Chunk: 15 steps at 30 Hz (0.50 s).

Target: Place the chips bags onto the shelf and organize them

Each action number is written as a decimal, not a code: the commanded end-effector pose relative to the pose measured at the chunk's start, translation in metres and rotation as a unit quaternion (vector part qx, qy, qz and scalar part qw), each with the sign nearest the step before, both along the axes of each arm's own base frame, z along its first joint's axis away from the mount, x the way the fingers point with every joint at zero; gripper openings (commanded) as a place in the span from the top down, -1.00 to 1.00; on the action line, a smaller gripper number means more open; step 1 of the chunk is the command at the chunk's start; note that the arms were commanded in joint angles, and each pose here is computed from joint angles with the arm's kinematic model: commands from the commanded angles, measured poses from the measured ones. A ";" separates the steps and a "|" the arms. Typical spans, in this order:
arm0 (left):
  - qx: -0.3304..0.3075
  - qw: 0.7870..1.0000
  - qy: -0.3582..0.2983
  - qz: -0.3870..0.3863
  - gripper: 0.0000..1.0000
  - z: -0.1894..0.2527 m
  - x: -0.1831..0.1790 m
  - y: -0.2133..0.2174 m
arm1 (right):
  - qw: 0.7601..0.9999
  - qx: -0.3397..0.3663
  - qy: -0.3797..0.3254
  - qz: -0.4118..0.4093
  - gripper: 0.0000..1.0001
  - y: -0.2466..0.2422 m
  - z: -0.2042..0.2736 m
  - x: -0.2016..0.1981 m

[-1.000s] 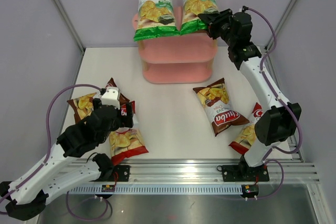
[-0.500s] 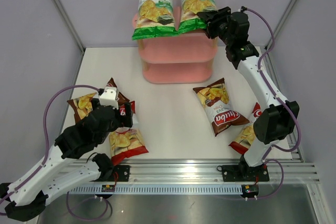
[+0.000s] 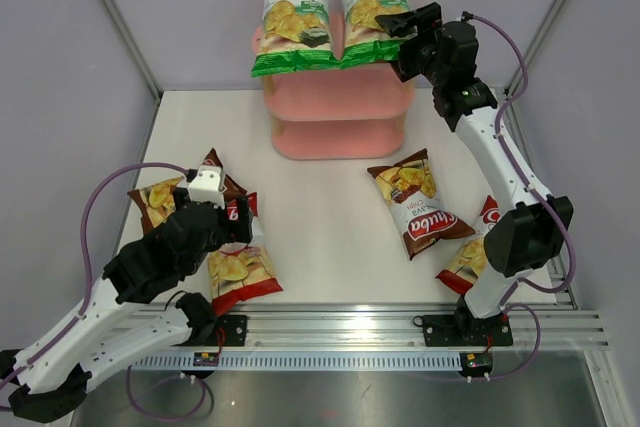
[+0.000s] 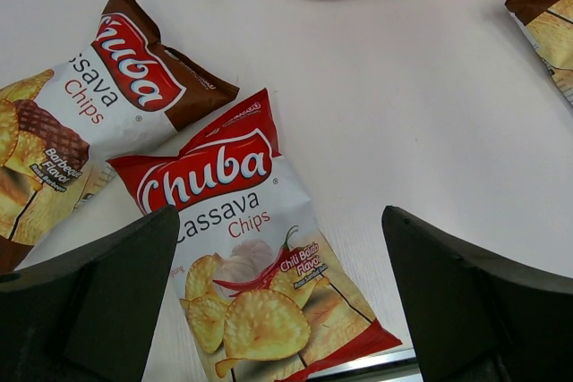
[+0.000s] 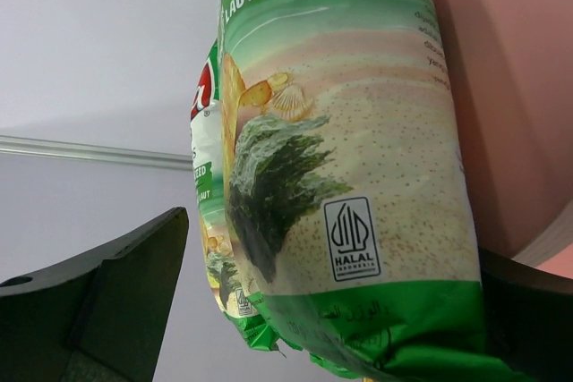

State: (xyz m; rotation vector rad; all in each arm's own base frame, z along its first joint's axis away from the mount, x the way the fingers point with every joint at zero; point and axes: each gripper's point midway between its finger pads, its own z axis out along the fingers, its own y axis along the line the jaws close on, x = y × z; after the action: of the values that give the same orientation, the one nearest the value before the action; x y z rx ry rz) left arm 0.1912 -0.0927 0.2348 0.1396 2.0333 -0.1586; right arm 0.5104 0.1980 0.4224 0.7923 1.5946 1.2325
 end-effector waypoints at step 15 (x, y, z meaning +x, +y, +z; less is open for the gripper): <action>-0.006 0.998 -0.022 0.058 -0.98 0.009 0.008 0.015 | 0.999 -0.015 -0.031 -0.027 -0.99 -0.040 0.035 -0.044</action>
State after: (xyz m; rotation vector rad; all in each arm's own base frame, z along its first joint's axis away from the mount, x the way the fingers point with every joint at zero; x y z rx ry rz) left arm 0.1933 -0.0879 0.2361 0.1014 2.0247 -0.1359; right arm 0.4883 0.1699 0.4236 0.8276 1.5997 1.1838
